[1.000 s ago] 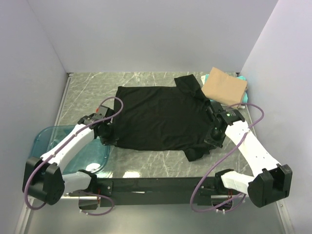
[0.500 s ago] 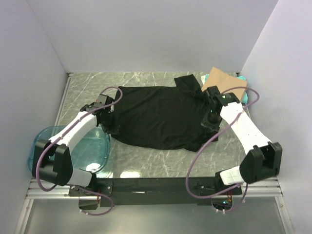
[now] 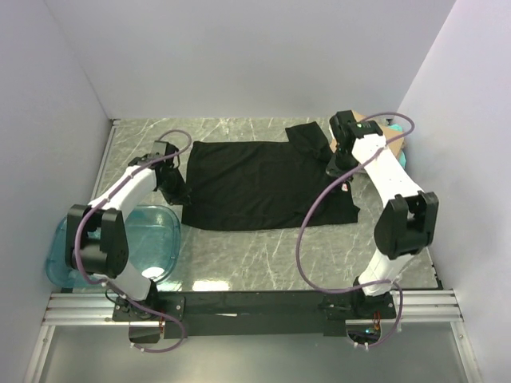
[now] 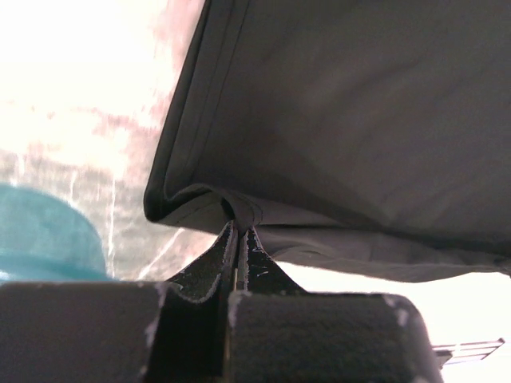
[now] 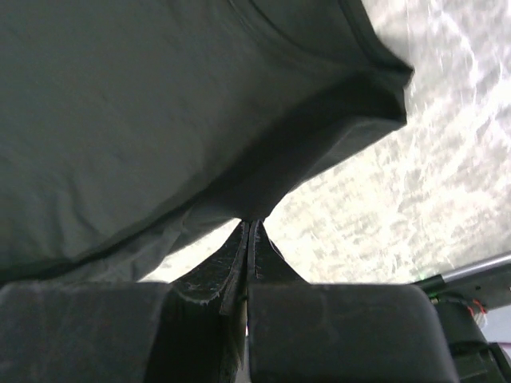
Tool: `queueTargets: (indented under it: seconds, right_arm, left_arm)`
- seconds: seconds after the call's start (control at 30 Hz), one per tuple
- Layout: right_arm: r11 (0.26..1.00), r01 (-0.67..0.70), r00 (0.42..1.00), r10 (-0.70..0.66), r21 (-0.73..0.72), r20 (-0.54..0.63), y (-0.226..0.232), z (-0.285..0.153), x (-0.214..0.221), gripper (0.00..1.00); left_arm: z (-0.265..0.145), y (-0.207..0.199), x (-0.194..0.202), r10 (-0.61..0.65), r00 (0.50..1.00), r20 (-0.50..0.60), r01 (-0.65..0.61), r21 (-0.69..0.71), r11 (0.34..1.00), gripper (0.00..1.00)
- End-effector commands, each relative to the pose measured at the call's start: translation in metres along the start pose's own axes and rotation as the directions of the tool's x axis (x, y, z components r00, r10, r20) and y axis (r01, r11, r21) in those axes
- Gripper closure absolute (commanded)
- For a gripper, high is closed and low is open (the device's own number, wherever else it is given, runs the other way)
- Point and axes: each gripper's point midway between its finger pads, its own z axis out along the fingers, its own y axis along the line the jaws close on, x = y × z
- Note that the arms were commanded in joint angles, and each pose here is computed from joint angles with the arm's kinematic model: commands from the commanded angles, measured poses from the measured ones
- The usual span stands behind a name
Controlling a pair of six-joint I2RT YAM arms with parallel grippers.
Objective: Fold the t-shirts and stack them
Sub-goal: Fold the tshirt
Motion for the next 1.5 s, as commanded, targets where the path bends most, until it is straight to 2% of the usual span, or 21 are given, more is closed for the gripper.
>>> queueTargets:
  seconds: [0.0, 0.4, 1.07, 1.27, 1.3, 1.37, 1.4, 1.47]
  right_arm:
    - [1.000, -0.001, 0.997, 0.002, -0.008, 0.072, 0.008, -0.008, -0.033, 1.00]
    - [1.000, 0.008, 0.996, -0.006, -0.020, 0.089, 0.034, -0.004, -0.077, 1.00]
    - [0.999, 0.052, 0.997, -0.053, 0.007, 0.052, 0.048, 0.037, -0.089, 1.00]
    - [0.998, 0.045, 0.998, -0.043, -0.042, 0.056, 0.064, 0.043, -0.106, 1.00]
    - [0.997, 0.040, 0.998, -0.037, -0.064, 0.052, 0.068, 0.043, -0.109, 0.90]
    - [0.994, 0.027, 0.998, -0.020, -0.105, 0.066, 0.074, 0.040, -0.120, 0.78]
    - [0.991, 0.024, 0.998, -0.015, -0.129, 0.069, 0.078, 0.039, -0.123, 0.67]
    - [0.989, 0.020, 0.996, -0.006, -0.147, 0.094, 0.078, 0.031, -0.129, 0.56]
  left_arm:
    - [-0.005, -0.019, -0.028, 0.021, 0.998, 0.055, -0.024, 0.066, 0.997, 0.99]
    - [0.011, -0.025, -0.063, -0.015, 0.998, 0.062, 0.010, 0.085, 0.996, 0.99]
    - [0.046, -0.020, -0.097, 0.015, 0.999, 0.049, -0.017, 0.041, 0.999, 0.99]
    - [0.039, -0.017, -0.111, 0.009, 0.997, 0.078, -0.009, 0.001, 1.000, 0.78]
    - [0.036, -0.016, -0.113, 0.007, 0.996, 0.091, -0.006, -0.007, 1.000, 0.64]
    - [0.029, -0.019, -0.118, 0.009, 0.994, 0.113, -0.008, -0.002, 1.000, 0.51]
    - [0.026, -0.019, -0.120, 0.011, 0.993, 0.121, -0.010, -0.004, 1.000, 0.40]
    - [0.018, -0.022, -0.124, 0.015, 0.990, 0.143, -0.016, 0.001, 1.000, 0.34]
